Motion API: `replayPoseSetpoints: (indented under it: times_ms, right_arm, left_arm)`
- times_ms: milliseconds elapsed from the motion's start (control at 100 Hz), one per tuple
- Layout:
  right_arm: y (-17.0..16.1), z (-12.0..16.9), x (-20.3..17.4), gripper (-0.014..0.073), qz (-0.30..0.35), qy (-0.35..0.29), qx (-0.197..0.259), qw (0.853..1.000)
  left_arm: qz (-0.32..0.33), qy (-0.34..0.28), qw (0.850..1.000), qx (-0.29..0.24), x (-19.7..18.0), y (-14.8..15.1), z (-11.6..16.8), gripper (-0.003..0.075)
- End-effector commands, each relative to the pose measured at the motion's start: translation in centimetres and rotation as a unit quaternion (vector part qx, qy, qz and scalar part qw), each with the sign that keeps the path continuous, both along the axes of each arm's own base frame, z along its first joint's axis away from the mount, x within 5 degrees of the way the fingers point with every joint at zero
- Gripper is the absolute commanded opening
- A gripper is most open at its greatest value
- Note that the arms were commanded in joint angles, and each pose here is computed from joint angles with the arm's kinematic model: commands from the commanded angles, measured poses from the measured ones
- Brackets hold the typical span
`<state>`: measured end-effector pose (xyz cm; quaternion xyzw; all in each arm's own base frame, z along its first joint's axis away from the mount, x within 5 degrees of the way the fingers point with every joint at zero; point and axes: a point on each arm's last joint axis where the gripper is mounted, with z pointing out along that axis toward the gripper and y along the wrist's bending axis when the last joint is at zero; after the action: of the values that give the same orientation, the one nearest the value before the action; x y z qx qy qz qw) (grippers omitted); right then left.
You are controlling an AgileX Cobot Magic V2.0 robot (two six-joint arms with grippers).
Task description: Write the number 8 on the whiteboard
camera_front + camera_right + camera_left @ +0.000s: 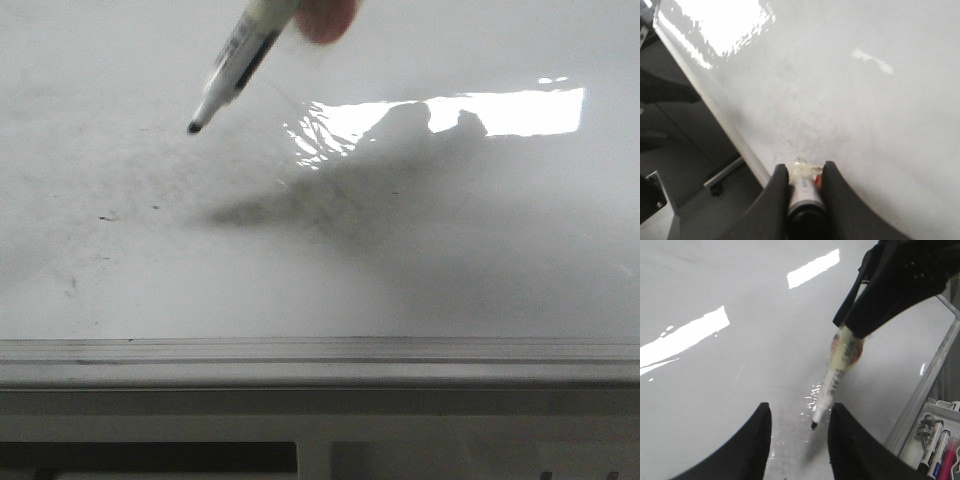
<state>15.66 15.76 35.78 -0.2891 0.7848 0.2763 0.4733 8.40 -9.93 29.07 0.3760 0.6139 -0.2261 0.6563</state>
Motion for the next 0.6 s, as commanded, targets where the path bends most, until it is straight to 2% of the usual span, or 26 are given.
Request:
replayPoseSetpoints:
  times_ms: [0, 210, 480, 590]
  right_arm:
    - [-1.3, 3.2, 0.7, -0.0058, -0.033, -0.049, 0.032, 0.998]
    - [-2.5, 5.0, 2.1, -0.0059, -0.071, -0.069, 0.032, 0.995]
    - [-0.9, 1.6, 5.0, -0.0059, -0.072, -0.002, -0.017, 0.997]
    - [-0.8, 1.0, 5.0, -0.0058, -0.065, 0.015, -0.033, 0.997]
  left_arm:
    - [-0.008, -0.015, 0.999, -0.044, -0.2, -0.1, 1.6, 0.0257]
    - [-0.010, -0.017, 0.999, -0.048, -0.1, -0.2, 1.7, 0.0256]
    - [-0.010, -0.017, 0.999, -0.047, -0.1, -0.2, 1.6, 0.0250]
    - [-0.009, -0.016, 0.999, -0.041, -0.1, -0.2, 1.6, 0.0250]
